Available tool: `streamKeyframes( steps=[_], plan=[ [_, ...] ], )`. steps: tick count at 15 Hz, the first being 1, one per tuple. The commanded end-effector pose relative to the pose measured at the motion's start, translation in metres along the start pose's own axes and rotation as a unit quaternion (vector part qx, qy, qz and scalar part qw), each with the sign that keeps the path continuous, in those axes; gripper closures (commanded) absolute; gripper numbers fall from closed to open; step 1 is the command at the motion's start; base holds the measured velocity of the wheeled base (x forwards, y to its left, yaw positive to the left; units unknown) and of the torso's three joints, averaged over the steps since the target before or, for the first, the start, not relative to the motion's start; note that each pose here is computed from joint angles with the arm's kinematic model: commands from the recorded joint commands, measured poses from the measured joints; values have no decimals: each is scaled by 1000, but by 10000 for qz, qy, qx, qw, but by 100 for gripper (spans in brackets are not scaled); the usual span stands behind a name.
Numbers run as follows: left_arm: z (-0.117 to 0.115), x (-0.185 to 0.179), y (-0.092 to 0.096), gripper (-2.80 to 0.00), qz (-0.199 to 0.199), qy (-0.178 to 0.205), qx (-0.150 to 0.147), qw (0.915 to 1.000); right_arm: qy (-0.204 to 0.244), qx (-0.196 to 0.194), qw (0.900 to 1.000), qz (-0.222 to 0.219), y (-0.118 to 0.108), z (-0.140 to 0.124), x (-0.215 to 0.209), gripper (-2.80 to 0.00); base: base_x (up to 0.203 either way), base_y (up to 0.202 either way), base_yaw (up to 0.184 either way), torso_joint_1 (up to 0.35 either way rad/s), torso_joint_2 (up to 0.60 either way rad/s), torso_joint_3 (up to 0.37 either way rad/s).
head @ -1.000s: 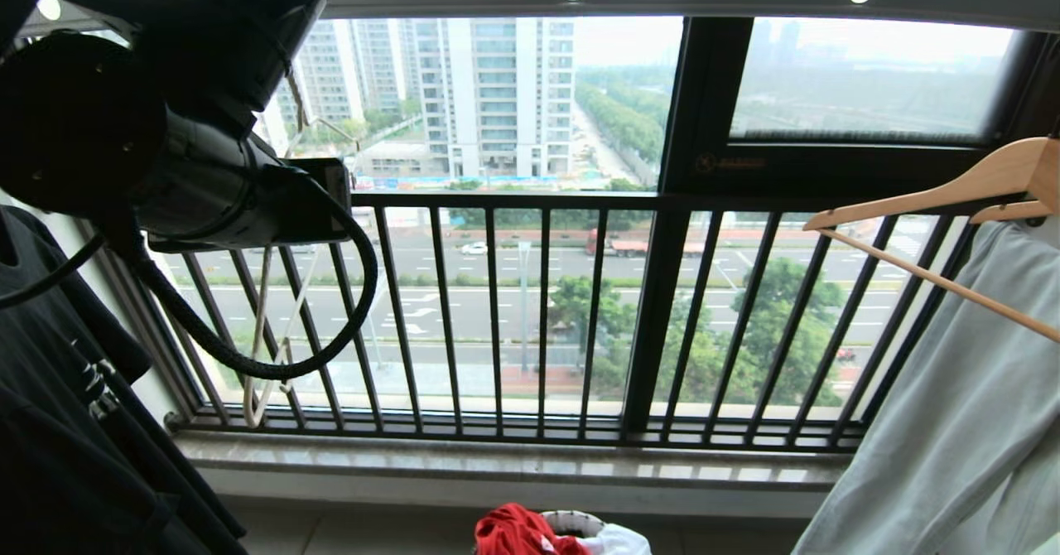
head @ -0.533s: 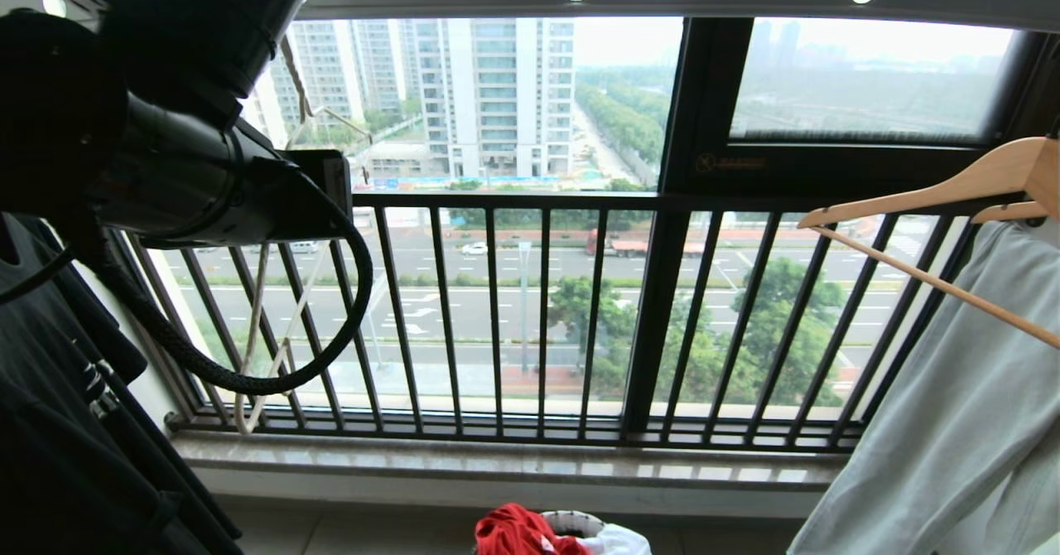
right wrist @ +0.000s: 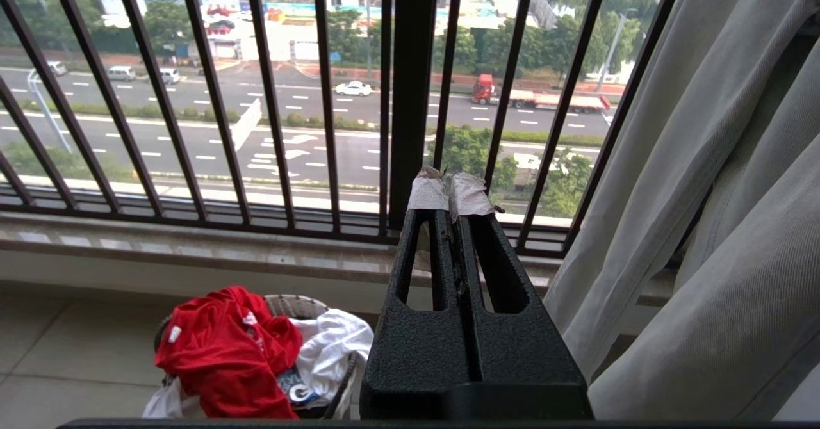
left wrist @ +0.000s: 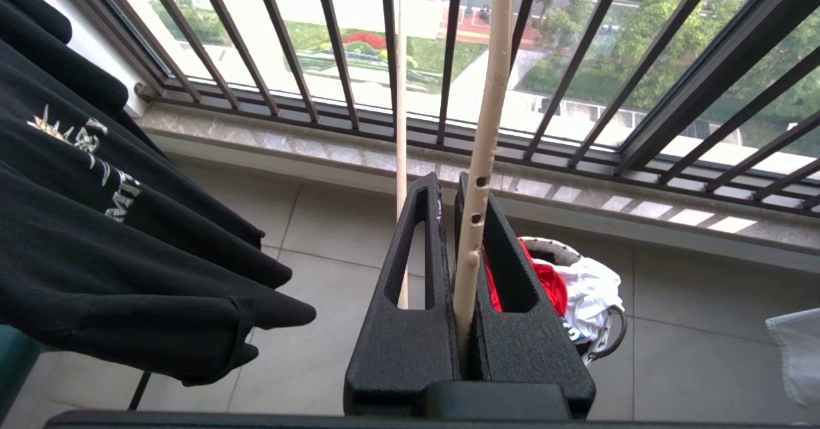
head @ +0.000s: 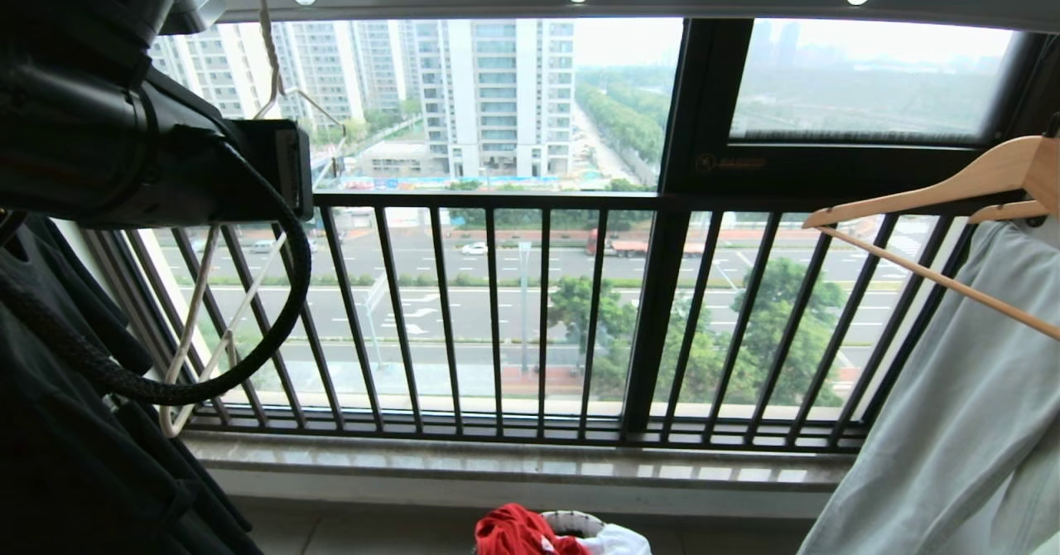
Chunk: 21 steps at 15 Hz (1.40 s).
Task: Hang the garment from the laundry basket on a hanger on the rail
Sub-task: Pick up the clothes rack on the clothesline, then pick up clothes from the basket
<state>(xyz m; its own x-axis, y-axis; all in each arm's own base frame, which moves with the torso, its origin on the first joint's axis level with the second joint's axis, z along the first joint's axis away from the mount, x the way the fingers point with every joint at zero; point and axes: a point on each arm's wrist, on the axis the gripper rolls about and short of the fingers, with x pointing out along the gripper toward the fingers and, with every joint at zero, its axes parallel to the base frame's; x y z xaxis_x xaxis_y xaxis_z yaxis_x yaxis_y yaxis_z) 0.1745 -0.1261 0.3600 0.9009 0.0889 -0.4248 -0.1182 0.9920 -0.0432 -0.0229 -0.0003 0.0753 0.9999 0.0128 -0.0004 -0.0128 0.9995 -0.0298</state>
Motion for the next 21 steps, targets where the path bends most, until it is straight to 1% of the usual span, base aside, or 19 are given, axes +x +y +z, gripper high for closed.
streamKeyframes(
  steps=[1, 4, 7, 10, 11, 13, 14, 16, 17, 19, 20, 21],
  plan=[
    [3, -5, 3, 0, -25, -82, -14, 10000, 5, -1, 10000, 5, 0, 0, 0, 0, 0, 0, 0, 0, 0, 0],
    [9, -20, 3, 0, -314, -278, -118, 9991, 6, -4, 10000, -2, 0, 0, 0, 0, 0, 0, 0, 0, 0, 0],
    [12, -44, 8, 0, -713, -460, -119, 9963, 6, -2, 10000, -2, 0, 0, 0, 0, 0, 0, 0, 0, 0, 0],
    [13, -59, 22, 0, -801, -583, -159, 9950, 5, 0, 10000, 3, 0, 0, 0, 0, 0, 0, 0, 0, 0, 0],
    [12, -66, 31, 0, -845, -638, -192, 9942, 5, -4, 10000, 2, 0, 0, 0, 0, 0, 0, 0, 0, 0, 0],
    [5, -79, 49, 0, -1037, -600, -118, 9927, 5, -4, 10000, 5, 0, 0, 0, 0, 0, 0, 0, 0, 0, 0],
    [-2, -84, 57, 0, -1365, -399, -11, 9898, 5, -4, 10000, 5, 0, 0, 0, 0, 0, 0, 0, 0, 0, 0],
    [-18, -89, 66, 0, -2138, 181, 234, 9764, 6, -4, 10000, -1, 0, 0, 0, 0, 0, 0, 0, 0, 0, 0],
    [-27, -87, 67, 0, -2353, 469, 362, 9701, 6, -4, 10000, -2, 0, 0, 0, 0, 0, 0, 0, 0, 0, 0],
    [-48, -77, 65, 0, -2601, 1009, 624, 9583, 5, 3, 10000, 5, 0, 0, 0, 0, 0, 0, 0, 0, 0, 0],
    [-57, -72, 63, 0, -2735, 1270, 730, 9507, 5, -4, 10000, 5, 0, 0, 0, 0, 0, 0, 0, 0, 0, 0],
    [-65, -66, 60, 0, -2762, 1500, 825, 9457, 6, -4, 10000, -2, 0, 0, 0, 0, 0, 0, 0, 0, 0, 0]
  ],
)
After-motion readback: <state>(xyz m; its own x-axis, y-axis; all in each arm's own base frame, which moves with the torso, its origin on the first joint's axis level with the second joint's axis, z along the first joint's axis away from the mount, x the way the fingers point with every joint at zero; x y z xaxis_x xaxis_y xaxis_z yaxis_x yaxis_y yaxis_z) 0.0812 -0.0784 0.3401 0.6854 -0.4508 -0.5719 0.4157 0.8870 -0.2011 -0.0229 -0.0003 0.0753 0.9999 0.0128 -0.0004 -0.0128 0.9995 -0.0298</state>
